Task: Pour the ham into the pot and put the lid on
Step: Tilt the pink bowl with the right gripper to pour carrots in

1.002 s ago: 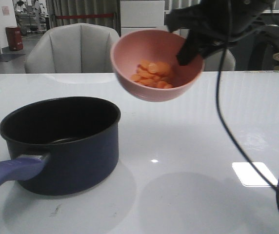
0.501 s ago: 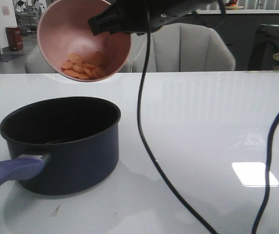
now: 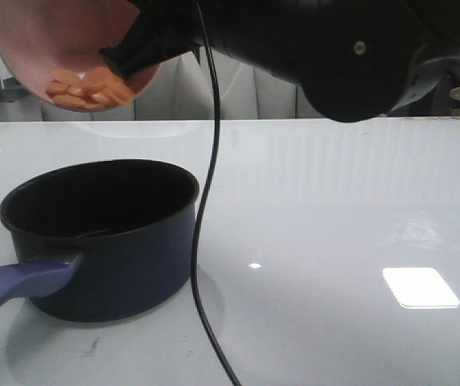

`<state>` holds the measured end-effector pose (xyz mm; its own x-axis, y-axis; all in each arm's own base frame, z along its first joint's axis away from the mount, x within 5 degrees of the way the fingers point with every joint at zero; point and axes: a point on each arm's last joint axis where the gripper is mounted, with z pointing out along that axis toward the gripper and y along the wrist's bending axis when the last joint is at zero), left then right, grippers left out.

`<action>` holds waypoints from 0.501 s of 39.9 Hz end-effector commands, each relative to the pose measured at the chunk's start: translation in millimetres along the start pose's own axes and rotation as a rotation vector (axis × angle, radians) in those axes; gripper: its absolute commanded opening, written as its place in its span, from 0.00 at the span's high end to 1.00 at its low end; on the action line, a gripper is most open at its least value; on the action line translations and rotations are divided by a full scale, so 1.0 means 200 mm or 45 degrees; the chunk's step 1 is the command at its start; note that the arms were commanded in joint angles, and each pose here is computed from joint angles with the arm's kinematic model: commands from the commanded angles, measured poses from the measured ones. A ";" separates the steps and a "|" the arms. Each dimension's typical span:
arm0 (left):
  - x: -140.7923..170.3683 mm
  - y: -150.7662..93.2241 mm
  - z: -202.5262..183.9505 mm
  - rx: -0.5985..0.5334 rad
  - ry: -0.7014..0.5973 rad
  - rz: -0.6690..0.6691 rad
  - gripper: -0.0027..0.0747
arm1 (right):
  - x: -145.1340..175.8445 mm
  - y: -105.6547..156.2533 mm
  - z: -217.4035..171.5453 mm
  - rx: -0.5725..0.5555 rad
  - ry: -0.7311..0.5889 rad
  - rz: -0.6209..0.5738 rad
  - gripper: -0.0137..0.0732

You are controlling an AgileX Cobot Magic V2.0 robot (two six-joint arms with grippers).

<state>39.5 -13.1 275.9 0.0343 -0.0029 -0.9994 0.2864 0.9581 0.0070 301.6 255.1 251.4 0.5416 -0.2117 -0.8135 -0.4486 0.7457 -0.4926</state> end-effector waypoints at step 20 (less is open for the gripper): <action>-0.08 0.00 -0.01 0.004 -0.126 -0.015 0.45 | -0.14 -0.07 0.06 0.181 -0.296 -0.306 0.68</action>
<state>39.5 -13.1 275.9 0.0343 -0.0029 -0.9994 0.2864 0.9581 0.0070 309.4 263.5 238.7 0.6278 -0.3689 -0.6854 -0.3332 0.6684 -0.6650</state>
